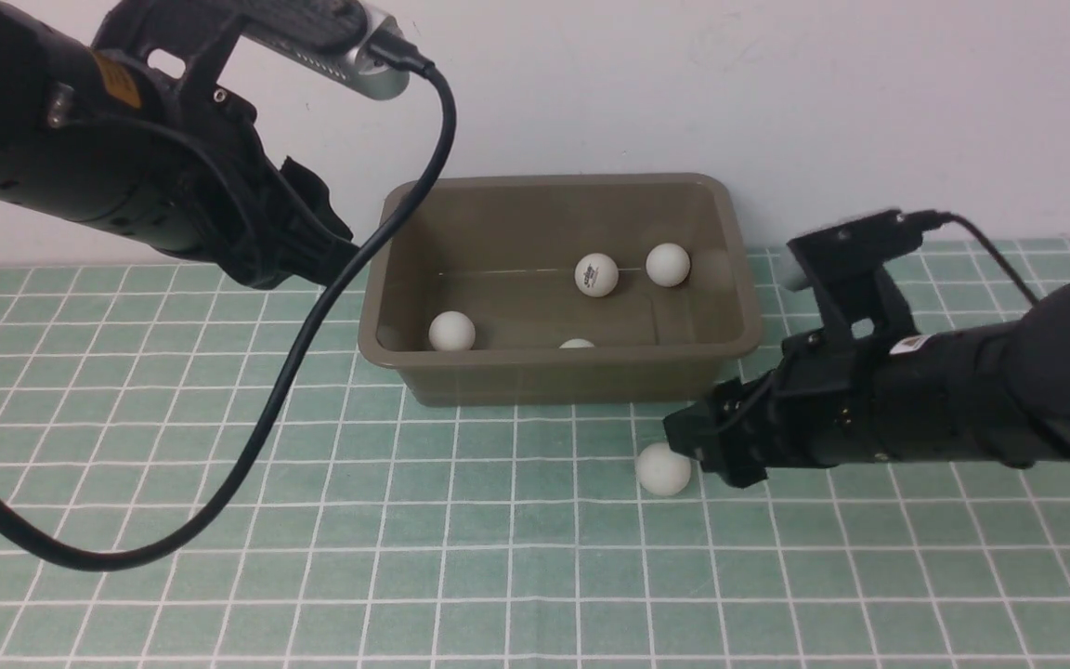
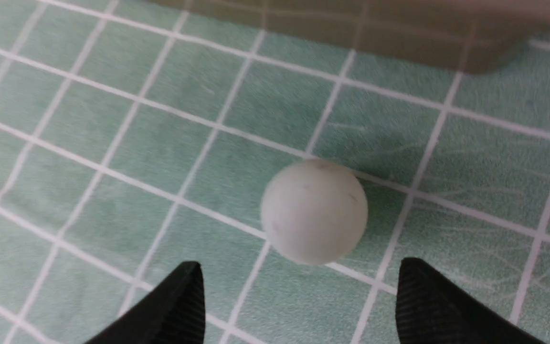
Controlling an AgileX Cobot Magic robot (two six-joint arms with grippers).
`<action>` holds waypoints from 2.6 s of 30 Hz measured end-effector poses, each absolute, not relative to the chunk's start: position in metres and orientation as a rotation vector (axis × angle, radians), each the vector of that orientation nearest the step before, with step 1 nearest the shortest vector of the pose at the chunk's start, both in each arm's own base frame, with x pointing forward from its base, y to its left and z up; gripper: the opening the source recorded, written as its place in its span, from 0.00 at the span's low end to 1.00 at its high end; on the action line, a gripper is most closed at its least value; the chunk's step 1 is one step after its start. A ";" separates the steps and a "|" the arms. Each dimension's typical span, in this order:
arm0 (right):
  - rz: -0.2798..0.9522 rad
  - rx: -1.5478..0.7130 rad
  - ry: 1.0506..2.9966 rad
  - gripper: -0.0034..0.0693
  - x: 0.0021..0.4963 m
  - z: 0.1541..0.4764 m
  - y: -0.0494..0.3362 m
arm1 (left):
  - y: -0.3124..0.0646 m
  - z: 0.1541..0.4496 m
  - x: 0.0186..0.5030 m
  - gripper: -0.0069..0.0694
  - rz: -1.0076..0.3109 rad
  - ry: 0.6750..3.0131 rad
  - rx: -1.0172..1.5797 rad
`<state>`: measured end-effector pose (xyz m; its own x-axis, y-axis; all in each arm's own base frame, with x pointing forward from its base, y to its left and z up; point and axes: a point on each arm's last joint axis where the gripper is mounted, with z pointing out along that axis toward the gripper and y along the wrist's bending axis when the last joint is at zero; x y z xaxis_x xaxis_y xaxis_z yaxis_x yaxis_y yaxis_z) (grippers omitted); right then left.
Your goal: Put the table tennis balls in the box on the green coffee tablecloth.
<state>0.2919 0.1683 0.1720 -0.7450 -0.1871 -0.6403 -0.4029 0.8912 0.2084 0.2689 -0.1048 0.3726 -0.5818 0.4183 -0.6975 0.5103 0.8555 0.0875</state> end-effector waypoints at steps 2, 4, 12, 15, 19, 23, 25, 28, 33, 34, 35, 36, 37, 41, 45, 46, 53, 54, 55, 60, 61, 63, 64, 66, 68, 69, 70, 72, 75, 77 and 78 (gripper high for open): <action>0.435 -0.409 2.440 0.71 0.295 0.162 0.169 | -0.105 0.373 0.269 0.47 -0.157 2.271 0.670; 0.425 -0.421 2.454 0.71 0.298 0.154 0.172 | -0.105 0.373 0.269 0.47 -0.157 2.271 0.670; 0.445 -0.444 2.417 0.71 0.313 0.154 0.188 | -0.105 0.373 0.269 0.47 -0.157 2.268 0.669; 0.445 -0.447 2.415 0.71 0.321 0.151 0.193 | -0.105 0.373 0.269 0.47 -0.156 2.268 0.670; 0.437 -0.441 2.438 0.71 0.325 0.140 0.195 | -0.105 0.373 0.269 0.47 -0.154 2.266 0.675; 0.406 -0.428 2.435 0.71 0.327 0.136 0.194 | -0.105 0.373 0.269 0.47 -0.153 2.265 0.678; 0.394 -0.426 2.429 0.71 0.329 0.135 0.193 | -0.105 0.373 0.269 0.47 -0.153 2.265 0.679; 0.390 -0.426 2.435 0.71 0.329 0.132 0.193 | -0.105 0.373 0.269 0.47 -0.152 2.264 0.681; 0.378 -0.424 2.449 0.64 0.330 0.126 0.193 | -0.105 0.373 0.269 0.47 -0.151 2.266 0.683; 0.375 -0.423 2.448 0.60 0.330 0.126 0.193 | -0.105 0.373 0.269 0.47 -0.151 2.267 0.683; 0.373 -0.420 2.447 0.56 0.330 0.126 0.193 | -0.105 0.373 0.269 0.47 -0.151 2.267 0.683; 0.373 -0.420 2.447 0.54 0.330 0.126 0.193 | -0.105 0.373 0.269 0.47 -0.151 2.267 0.683; 0.373 -0.420 2.447 0.54 0.330 0.126 0.193 | -0.105 0.373 0.269 0.47 -0.151 2.267 0.683; 0.371 -0.428 2.446 0.55 0.330 0.126 0.193 | -0.105 0.372 0.269 0.47 -0.151 2.268 0.683; 0.390 -0.506 2.452 0.55 0.327 0.126 0.195 | -0.105 0.372 0.269 0.47 -0.151 2.268 0.683; 0.402 -0.528 2.454 0.55 0.325 0.127 0.196 | -0.105 0.372 0.269 0.47 -0.151 2.269 0.684; 0.485 -0.696 2.443 0.55 0.308 0.150 0.198 | -0.105 0.372 0.269 0.47 -0.151 2.270 0.684; 0.486 -0.708 2.426 0.55 0.306 0.157 0.197 | -0.105 0.372 0.269 0.47 -0.151 2.271 0.684; 0.490 -0.716 2.418 0.55 0.303 0.162 0.196 | -0.105 0.372 0.269 0.47 -0.151 2.271 0.685; 0.513 -0.760 2.351 0.55 0.293 0.194 0.193 | -0.105 0.372 0.269 0.47 -0.146 2.266 0.697; 0.518 -0.774 2.329 0.55 0.290 0.203 0.192 | -0.105 0.372 0.269 0.47 -0.145 2.266 0.699; 0.525 -0.781 2.285 0.55 0.285 0.220 0.190 | -0.105 0.372 0.269 0.47 -0.145 2.265 0.700; 0.523 -0.783 2.273 0.55 0.284 0.224 0.189 | -0.105 0.372 0.269 0.47 -0.145 2.265 0.700; 0.511 -0.773 2.223 0.55 0.282 0.238 0.186 | -0.105 0.372 0.269 0.47 -0.144 2.265 0.701; 0.484 -0.755 2.176 0.55 0.282 0.246 0.184 | -0.105 0.372 0.269 0.47 -0.144 2.265 0.701; 0.461 -0.738 2.147 0.55 0.284 0.250 0.183 | -0.105 0.372 0.269 0.47 -0.144 2.265 0.701; 0.444 -0.732 2.129 0.55 0.286 0.252 0.182 | -0.105 0.372 0.269 0.47 -0.144 2.265 0.701; 0.408 -0.717 2.087 0.55 0.291 0.258 0.182 | -0.105 0.372 0.269 0.47 -0.144 2.265 0.701; 0.359 -0.723 2.028 0.55 0.304 0.264 0.185 | -0.105 0.372 0.269 0.47 -0.144 2.265 0.701; 0.346 -0.728 2.016 0.55 0.309 0.266 0.186 | -0.105 0.372 0.269 0.47 -0.144 2.265 0.701; 0.338 -0.731 2.008 0.55 0.314 0.266 0.187 | -0.105 0.372 0.269 0.47 -0.144 2.265 0.701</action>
<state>0.3138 0.1868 0.2663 -0.3806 -0.3592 -0.8521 -0.6181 0.7842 -0.0545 0.2686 -0.1048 0.3723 -0.5708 0.4420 -0.6920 0.5262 0.8438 0.1050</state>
